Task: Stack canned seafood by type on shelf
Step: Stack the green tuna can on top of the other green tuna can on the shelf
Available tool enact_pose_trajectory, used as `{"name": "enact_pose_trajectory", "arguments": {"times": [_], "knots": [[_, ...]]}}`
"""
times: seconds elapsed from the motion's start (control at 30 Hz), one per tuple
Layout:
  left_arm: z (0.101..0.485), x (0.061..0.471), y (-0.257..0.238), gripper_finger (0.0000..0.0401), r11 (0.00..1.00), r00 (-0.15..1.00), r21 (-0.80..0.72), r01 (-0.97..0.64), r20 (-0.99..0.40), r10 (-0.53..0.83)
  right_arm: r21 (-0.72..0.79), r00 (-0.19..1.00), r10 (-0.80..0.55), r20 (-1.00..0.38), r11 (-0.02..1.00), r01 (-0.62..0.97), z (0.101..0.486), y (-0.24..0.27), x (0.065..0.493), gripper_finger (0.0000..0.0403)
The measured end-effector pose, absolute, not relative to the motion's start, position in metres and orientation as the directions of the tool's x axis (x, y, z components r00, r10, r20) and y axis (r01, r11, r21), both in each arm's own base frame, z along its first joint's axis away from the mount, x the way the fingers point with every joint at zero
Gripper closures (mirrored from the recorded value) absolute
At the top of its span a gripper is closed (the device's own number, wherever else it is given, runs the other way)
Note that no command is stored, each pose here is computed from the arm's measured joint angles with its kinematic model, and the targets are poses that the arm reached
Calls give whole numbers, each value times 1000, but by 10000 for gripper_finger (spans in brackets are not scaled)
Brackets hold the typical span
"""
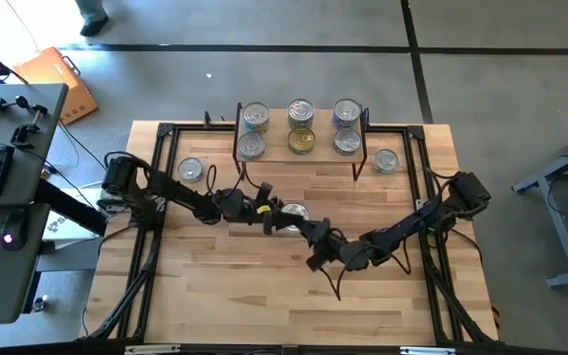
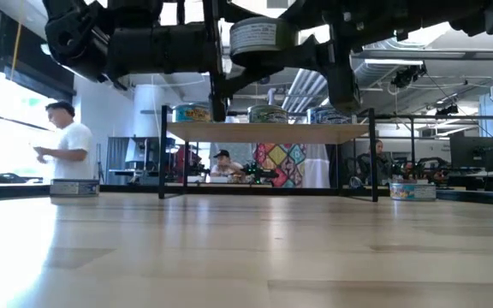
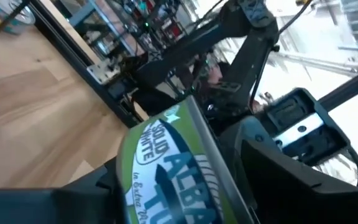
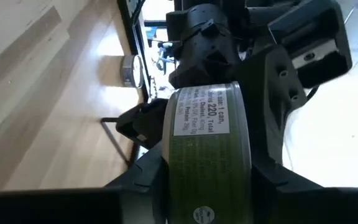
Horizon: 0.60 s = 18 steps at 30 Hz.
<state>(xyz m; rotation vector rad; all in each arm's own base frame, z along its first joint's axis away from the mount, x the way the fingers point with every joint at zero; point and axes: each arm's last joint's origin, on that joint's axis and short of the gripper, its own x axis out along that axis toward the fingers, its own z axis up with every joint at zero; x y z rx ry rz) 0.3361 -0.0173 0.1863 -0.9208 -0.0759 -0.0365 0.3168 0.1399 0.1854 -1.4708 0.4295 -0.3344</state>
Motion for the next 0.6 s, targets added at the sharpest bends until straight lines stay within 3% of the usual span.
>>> {"name": "enact_pose_trajectory", "arguments": {"times": [0.13,0.27,0.43,0.53,0.6], "knots": [[186,337,-3,151,611,996,-786,91,77,-50,-989,876,-474,-89,145,-22,184,140,316,281],[184,336,5,150,613,996,-786,87,64,-59,-990,876,-474,-91,142,-25,183,140,316,281],[182,337,7,150,619,999,-784,48,30,-40,-996,879,-469,-81,61,-59,184,141,315,281],[187,336,13,151,621,998,-783,36,64,23,-994,912,-400,-95,-15,-110,181,148,314,285],[188,336,12,151,615,997,-786,65,76,-8,-989,912,-401,-89,-75,-130,182,150,313,285]]}}
